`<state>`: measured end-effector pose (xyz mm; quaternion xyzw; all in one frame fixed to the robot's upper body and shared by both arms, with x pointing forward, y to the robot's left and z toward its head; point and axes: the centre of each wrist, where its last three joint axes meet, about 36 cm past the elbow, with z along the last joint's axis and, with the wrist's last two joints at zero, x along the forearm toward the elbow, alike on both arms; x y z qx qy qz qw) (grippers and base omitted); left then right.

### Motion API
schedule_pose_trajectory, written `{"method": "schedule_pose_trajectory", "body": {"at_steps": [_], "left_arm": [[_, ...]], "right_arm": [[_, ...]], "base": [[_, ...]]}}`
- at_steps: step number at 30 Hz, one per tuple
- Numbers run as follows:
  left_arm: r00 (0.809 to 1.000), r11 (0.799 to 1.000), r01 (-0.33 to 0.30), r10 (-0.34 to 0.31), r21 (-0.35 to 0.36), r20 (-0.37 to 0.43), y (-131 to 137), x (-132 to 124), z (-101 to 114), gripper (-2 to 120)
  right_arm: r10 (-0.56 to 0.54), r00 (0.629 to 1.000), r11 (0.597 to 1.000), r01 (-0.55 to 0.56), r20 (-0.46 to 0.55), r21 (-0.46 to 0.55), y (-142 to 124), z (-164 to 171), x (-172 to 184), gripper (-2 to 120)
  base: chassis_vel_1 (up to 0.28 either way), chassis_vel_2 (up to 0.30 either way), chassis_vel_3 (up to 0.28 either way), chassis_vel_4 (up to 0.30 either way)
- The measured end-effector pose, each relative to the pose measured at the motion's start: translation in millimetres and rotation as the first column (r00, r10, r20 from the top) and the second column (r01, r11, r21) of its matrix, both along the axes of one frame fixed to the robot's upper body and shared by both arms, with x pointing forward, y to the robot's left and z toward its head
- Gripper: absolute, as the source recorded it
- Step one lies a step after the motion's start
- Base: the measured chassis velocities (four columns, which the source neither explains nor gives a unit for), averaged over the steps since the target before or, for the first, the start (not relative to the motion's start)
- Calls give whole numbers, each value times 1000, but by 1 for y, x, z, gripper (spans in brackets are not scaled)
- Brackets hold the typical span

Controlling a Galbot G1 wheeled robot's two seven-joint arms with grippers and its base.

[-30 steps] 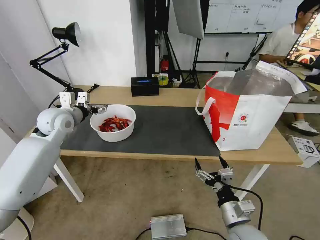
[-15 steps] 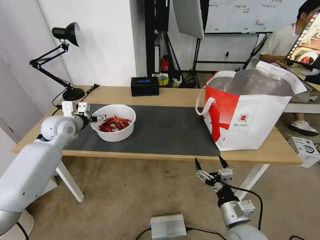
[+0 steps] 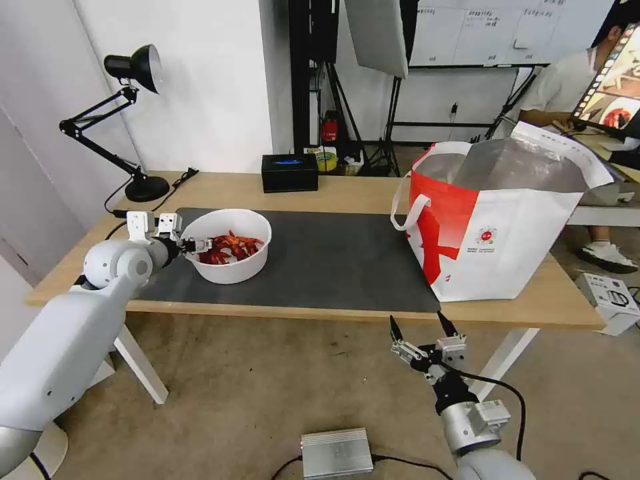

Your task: Pick up the trash from the table and place it into the takeout bag.

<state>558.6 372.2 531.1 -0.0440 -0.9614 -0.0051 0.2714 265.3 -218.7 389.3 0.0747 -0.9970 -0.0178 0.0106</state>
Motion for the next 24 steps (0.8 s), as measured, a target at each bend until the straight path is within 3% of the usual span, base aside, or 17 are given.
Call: {"method": "schedule_pose_trajectory", "body": {"at_steps": [5,8,11,16,18,22,24], "left_arm": [[1000,1000,19,-19,15,-3,2,-2,1,96],[1000,999,28,-28,23,-5,3,-2,1,87],[999,999,37,-36,29,-10,1,-4,-1,71],[999,999,42,-42,27,-11,-1,-4,-3,58],[999,999,45,-45,25,-12,-2,-4,-3,46],[999,999,47,-47,24,-12,-3,-4,-3,36],[999,998,53,-53,22,-10,-4,-5,-2,25]], "right_arm": [[0,1000,1000,0,0,0,0,0,0,100],[0,1000,1000,0,0,0,0,0,0,100],[0,1000,1000,0,0,0,0,0,0,100],[0,1000,1000,0,0,0,0,0,0,100],[0,1000,1000,0,0,0,0,0,0,100],[0,1000,1000,0,0,0,0,0,0,100],[0,1000,1000,0,0,0,0,0,0,100]], "base": [[0,0,0,0],[0,0,0,0],[0,0,0,0],[0,0,0,0],[0,0,0,0],[0,0,0,0],[0,0,0,0]]}}
